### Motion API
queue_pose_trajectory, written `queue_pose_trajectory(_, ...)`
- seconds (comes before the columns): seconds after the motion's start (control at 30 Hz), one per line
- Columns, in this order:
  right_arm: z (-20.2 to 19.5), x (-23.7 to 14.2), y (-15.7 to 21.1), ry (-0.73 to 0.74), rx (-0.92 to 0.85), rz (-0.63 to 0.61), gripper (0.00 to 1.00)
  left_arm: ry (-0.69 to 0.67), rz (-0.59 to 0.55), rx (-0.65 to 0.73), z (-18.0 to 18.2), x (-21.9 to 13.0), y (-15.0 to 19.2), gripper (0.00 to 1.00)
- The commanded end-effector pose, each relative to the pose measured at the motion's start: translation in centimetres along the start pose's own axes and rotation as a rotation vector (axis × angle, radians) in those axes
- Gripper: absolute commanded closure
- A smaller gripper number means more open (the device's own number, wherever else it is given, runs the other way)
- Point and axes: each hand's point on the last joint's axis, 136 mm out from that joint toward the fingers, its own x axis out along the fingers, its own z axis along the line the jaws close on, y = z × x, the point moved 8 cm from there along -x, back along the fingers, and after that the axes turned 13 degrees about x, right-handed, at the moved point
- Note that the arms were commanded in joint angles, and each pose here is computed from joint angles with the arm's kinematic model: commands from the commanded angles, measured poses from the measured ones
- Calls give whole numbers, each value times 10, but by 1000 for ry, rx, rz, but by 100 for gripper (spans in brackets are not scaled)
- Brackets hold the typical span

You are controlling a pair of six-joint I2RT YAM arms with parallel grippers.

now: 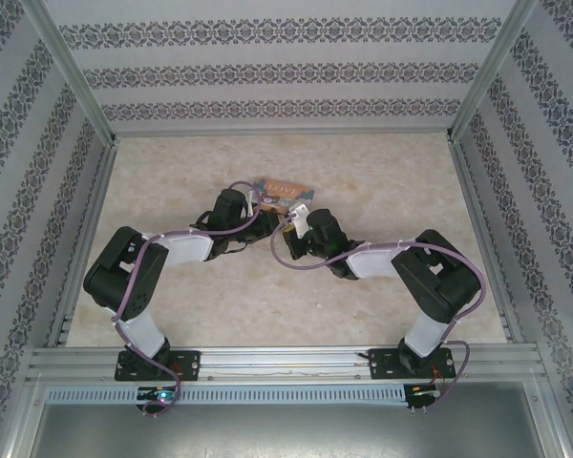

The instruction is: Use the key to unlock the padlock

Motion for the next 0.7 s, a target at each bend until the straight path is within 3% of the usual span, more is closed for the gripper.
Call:
queue_pose_trajectory(0.0, 24, -2, -57, -110, -17, -241, 100, 127, 51, 28, -26, -1, 2, 77)
queue_pose_trajectory(0.3, 18, 5, -38, -106, 30, -184, 100, 123, 45, 18, -23, 0, 1, 76)
queue_pose_trajectory(0.43, 11, 9, -19, -86, 65, -134, 100, 88, 36, 3, -14, 1, 2, 69)
queue_pose_trajectory(0.67, 1, 19, 15, -77, 143, -30, 100, 17, 20, -7, 8, 1, 5, 66)
